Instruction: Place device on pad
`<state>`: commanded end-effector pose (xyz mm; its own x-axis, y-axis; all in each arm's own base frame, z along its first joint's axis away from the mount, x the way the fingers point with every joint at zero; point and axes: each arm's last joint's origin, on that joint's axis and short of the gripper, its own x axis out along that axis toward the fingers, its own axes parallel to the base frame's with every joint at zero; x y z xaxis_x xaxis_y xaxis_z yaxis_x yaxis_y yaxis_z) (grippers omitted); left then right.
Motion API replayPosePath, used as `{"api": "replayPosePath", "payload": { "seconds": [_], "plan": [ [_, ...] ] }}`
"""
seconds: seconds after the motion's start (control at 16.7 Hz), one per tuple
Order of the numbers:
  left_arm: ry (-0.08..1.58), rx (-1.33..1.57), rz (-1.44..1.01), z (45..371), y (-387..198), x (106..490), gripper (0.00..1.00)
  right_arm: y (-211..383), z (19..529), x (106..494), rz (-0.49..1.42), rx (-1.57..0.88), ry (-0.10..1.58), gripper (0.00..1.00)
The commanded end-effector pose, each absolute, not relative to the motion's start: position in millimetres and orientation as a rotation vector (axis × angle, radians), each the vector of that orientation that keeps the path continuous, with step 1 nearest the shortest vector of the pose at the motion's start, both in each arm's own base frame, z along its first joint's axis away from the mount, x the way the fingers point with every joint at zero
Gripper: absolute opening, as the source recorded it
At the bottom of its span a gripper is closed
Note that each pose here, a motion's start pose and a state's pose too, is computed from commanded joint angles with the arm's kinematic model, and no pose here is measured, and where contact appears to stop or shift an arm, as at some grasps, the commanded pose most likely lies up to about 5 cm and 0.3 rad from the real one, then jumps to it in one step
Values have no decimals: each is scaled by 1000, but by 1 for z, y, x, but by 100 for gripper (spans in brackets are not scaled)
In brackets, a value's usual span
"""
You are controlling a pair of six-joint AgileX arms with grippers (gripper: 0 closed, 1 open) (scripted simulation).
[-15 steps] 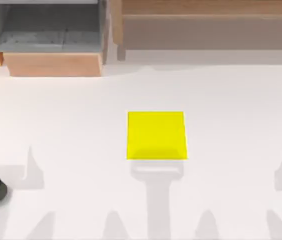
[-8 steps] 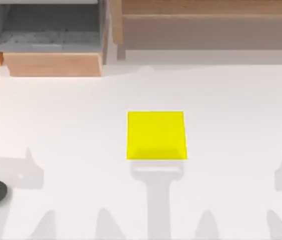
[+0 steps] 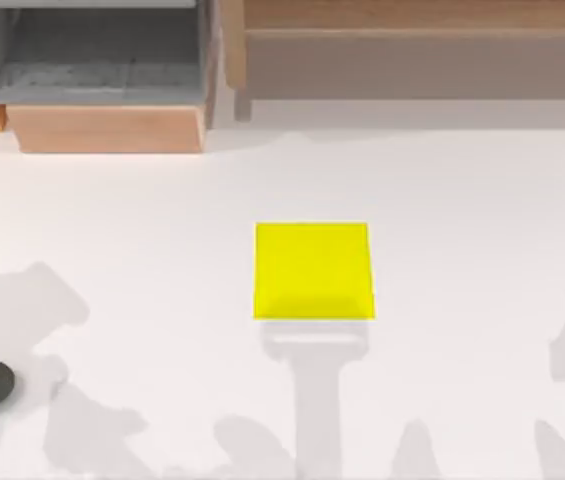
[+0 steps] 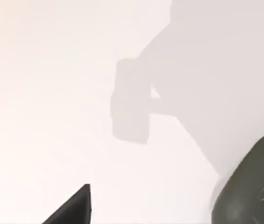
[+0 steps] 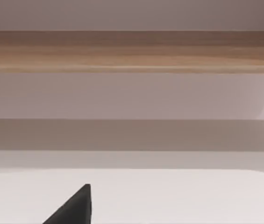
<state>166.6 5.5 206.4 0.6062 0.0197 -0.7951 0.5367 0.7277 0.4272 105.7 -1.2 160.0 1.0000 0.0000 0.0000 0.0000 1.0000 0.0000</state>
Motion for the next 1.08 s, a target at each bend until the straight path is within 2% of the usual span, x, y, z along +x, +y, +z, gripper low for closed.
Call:
{"api": "replayPosePath", "payload": {
  "seconds": [0.18, 0.42, 0.66, 1.08],
  "plan": [
    [1108, 853, -567, 204, 9, 197, 100, -1, 160, 106, 0, 0, 0, 100],
    [1269, 961, -846, 200, 13, 230, 100, -1, 160, 106, 0, 0, 0, 100],
    [1320, 1004, -996, 197, 16, 248, 100, -1, 160, 106, 0, 0, 0, 100],
    [1321, 1007, -1005, 192, 15, 249, 100, -1, 160, 106, 0, 0, 0, 100]
  ]
}}
